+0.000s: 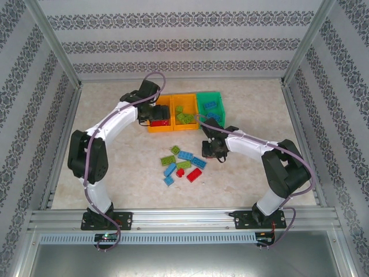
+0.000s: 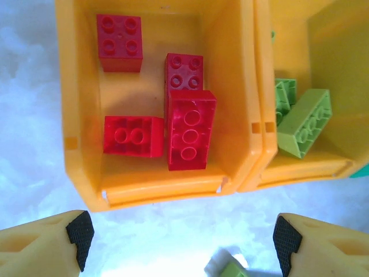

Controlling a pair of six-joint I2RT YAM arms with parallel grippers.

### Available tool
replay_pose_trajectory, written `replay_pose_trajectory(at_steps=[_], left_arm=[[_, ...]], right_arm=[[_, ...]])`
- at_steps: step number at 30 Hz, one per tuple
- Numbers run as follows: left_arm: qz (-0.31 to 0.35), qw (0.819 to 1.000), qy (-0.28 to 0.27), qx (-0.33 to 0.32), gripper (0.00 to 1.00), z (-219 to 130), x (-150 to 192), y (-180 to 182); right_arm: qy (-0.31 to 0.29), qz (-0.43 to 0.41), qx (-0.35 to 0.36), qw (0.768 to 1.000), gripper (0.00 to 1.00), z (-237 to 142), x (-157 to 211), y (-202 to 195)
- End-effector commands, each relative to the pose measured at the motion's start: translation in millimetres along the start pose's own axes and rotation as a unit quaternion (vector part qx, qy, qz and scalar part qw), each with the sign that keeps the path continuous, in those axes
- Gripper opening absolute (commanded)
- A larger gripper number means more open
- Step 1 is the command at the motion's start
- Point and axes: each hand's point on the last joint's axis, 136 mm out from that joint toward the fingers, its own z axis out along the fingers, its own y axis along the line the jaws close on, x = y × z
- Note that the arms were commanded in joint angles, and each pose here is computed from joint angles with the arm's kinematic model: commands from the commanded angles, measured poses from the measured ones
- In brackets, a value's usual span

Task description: Sort the legos into containers by color

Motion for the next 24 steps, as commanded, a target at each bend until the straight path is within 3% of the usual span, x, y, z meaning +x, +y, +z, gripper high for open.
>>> replay_pose_trajectory(at_steps=[1,12,24], left_arm=[[-0.001,0.999,-0.037,0.006,0.84,-21.8,-5.1,-3.4],[0.041,0.999,-0.011,-0.02,0.87,-25.5,46.3,26.7],[0.065,0.998,0.013,0.003,0.92,-31.0,92.2,37.3]], right_arm=[[-0.049,0.011,-0.097,0.994,0.29,-31.0,-41.5,50.3],[-0.074,0.025,-0.283,0.956,0.3,-56.6,-147.1,169.6],[-0.067,0.067,-0.307,0.947,0.35,-17.2,-204.1,200.9]])
